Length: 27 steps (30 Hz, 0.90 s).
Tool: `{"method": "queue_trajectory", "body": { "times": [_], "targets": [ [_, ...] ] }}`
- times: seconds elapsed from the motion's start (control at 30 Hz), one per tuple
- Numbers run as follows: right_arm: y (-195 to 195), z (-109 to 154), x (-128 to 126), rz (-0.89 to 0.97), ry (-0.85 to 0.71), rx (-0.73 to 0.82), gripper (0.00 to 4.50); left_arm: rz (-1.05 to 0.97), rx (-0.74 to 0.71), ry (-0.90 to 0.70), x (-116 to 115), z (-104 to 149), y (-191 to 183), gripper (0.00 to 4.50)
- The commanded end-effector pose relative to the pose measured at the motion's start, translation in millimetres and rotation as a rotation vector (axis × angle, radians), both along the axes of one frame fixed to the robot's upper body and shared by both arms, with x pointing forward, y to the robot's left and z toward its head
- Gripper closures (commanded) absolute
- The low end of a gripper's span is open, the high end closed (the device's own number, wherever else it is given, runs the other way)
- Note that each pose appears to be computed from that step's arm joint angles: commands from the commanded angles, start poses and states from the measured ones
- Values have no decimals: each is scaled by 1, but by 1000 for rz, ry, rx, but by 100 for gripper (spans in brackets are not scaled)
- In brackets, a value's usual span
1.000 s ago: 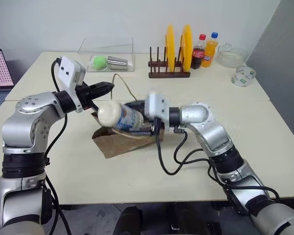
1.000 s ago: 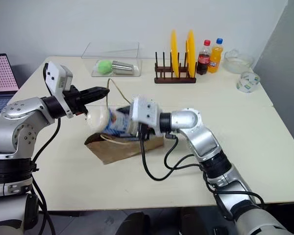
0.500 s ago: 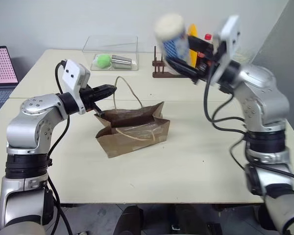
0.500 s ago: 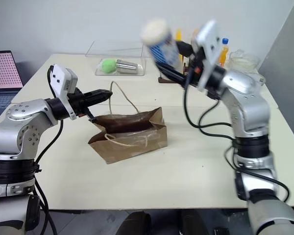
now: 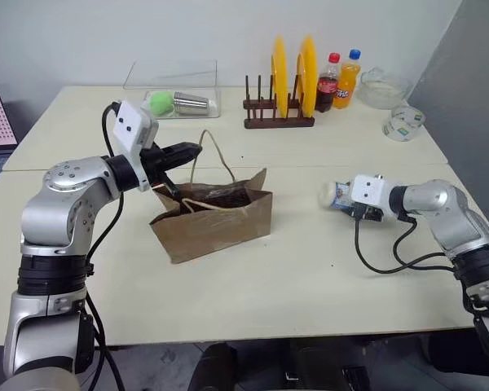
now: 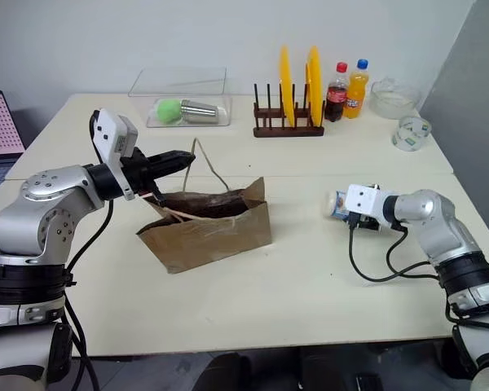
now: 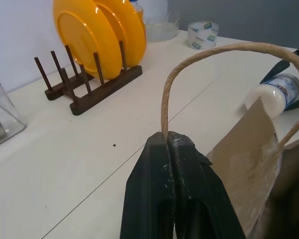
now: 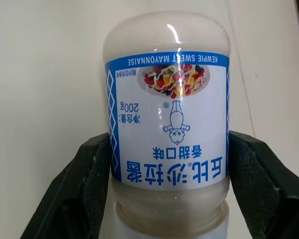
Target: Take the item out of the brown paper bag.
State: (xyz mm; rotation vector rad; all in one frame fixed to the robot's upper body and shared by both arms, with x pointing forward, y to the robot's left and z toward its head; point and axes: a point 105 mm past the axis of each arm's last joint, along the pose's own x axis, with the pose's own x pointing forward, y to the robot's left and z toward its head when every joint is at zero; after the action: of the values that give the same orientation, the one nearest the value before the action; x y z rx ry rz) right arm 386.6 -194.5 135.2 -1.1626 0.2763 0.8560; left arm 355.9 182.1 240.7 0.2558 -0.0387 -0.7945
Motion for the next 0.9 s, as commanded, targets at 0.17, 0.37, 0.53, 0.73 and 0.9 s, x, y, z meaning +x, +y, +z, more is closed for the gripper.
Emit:
{"method": "queue_trajectory", "body": {
  "times": [0.17,0.37,0.53,0.73,0.9],
  "targets": [
    [-4,7,5,-3,21,0,1,-7,13,-68,-5,15,-1,450],
    [-4,41,-6,3,27,157,1,-7,14,-70,-5,13,-1,450],
    [9,70,-42,64,24,361,1,-16,27,-82,-5,11,-2,450],
    [60,86,-95,129,57,742,0,-22,73,-98,-8,7,4,360],
    [88,77,-108,126,83,876,0,21,122,-145,-14,14,20,197]
  ]
}}
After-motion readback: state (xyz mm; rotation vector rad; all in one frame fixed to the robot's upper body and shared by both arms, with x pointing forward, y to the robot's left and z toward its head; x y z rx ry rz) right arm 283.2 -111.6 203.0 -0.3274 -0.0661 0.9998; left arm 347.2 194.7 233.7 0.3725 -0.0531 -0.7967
